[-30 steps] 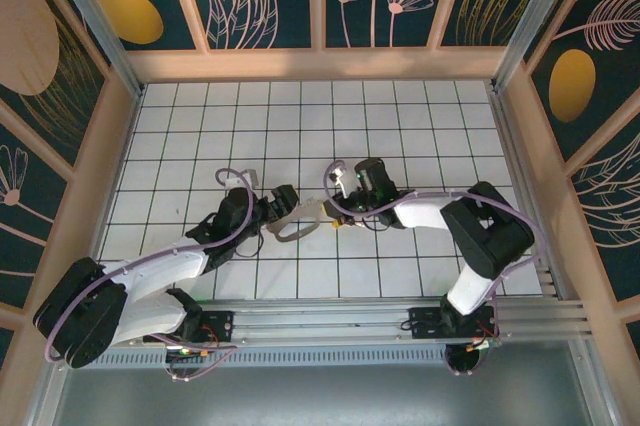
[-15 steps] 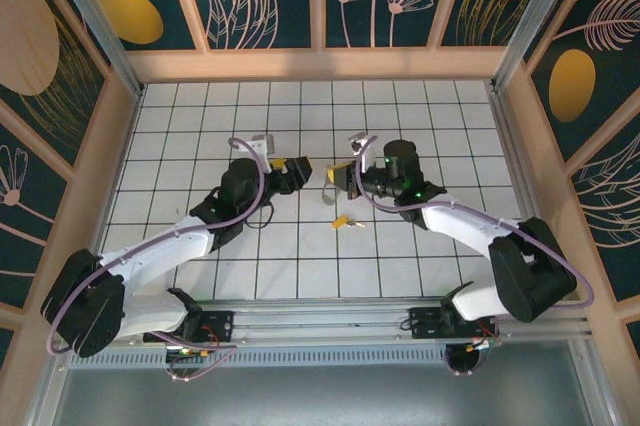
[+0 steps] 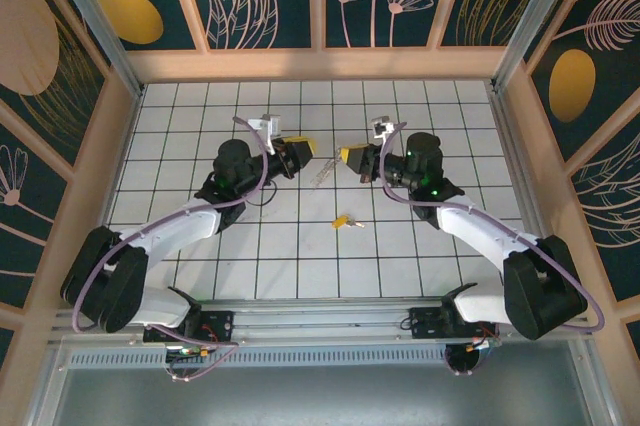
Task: Put the keys on the keyring
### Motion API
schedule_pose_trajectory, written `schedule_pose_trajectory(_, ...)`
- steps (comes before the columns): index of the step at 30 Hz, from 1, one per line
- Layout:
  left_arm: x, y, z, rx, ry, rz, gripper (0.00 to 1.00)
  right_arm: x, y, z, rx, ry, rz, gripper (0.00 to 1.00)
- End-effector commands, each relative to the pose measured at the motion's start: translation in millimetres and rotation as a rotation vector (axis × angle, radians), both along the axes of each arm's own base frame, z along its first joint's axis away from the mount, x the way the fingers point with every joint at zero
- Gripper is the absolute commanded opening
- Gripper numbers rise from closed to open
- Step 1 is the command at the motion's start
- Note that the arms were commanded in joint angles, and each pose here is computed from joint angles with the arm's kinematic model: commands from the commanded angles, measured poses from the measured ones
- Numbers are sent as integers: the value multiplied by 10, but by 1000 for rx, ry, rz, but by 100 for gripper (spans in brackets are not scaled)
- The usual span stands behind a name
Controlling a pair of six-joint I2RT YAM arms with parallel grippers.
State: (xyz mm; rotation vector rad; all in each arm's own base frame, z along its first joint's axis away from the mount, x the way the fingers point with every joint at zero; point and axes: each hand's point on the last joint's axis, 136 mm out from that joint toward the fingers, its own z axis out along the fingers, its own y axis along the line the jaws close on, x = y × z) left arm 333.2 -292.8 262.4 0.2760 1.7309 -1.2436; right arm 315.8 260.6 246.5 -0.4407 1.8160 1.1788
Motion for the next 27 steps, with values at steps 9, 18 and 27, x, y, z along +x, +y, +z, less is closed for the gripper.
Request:
schedule_pose_trajectory(9,-316,-291,419,-155,-130,-294,21,-183,62,414,143,-57,113,0)
schedule_pose_trajectory(18,-359,-311,438,-195,-133,-333,21,-272,93,475,172,-56,160,0)
schedule_pose_trajectory(27,-341,-335,404,-208,-129,-342,23,-359,145,513,184,-63,193,0)
